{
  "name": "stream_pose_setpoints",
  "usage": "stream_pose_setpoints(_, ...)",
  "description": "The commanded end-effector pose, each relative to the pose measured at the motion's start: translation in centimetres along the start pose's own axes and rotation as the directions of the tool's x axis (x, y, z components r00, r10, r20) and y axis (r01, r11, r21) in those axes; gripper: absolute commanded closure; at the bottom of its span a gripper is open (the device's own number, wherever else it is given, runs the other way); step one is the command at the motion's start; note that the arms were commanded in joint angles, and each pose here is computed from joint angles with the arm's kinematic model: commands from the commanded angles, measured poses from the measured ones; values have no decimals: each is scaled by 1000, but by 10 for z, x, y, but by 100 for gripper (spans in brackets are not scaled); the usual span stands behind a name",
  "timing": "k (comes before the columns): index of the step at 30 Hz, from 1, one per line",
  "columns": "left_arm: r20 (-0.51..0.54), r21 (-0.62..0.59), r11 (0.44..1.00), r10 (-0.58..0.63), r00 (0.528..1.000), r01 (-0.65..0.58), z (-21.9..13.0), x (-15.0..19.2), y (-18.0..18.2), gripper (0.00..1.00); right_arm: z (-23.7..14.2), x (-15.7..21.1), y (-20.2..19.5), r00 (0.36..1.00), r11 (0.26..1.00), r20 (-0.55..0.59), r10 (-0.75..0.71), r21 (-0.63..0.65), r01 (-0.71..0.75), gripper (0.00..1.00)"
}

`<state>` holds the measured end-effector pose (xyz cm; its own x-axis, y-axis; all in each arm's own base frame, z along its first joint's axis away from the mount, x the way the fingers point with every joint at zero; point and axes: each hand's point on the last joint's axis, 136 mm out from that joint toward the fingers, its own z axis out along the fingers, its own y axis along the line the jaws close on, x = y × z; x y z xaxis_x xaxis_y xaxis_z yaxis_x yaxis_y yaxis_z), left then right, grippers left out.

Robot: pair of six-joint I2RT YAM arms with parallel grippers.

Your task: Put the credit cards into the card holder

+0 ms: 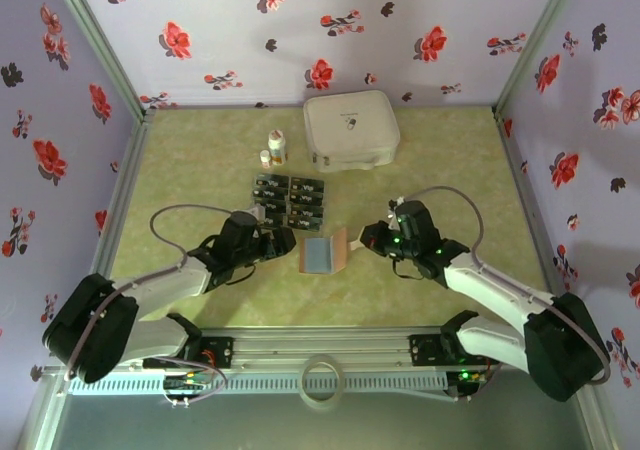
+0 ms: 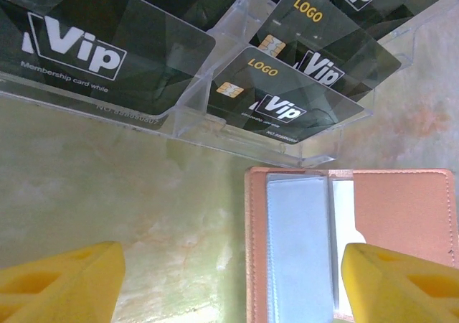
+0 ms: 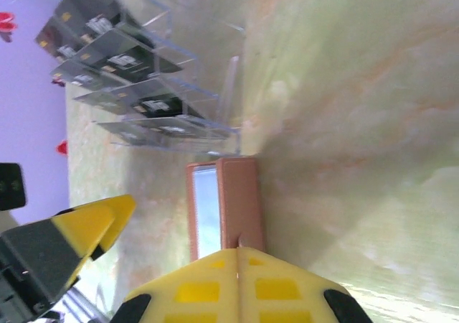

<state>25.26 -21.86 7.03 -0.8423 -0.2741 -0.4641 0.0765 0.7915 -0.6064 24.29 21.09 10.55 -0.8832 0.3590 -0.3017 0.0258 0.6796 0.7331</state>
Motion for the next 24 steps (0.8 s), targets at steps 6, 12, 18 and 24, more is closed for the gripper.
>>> stream_pose_setpoints(6, -106, -44, 995, 80, 991, -85, 18, 10, -8, 20, 8, 15, -57, 998, 983, -52, -30, 177, 39, 100)
stream_pose_setpoints(12, -142, -31, 993, 106, 984, -111, 31, 12, -20, 19, 13, 15, -63, 998, 980, -55, -34, 192, 44, 100)
stream_pose_setpoints(18, -104, 15, 994, 113, 988, -112, 32, 2, -37, 18, 7, 11, -48, 998, 989, -40, -38, 145, 44, 100)
stream_pose_setpoints(24, -62, 54, 992, 116, 991, -113, 24, -7, -49, 16, -4, -1, -21, 998, 995, -19, -61, 84, 62, 100)
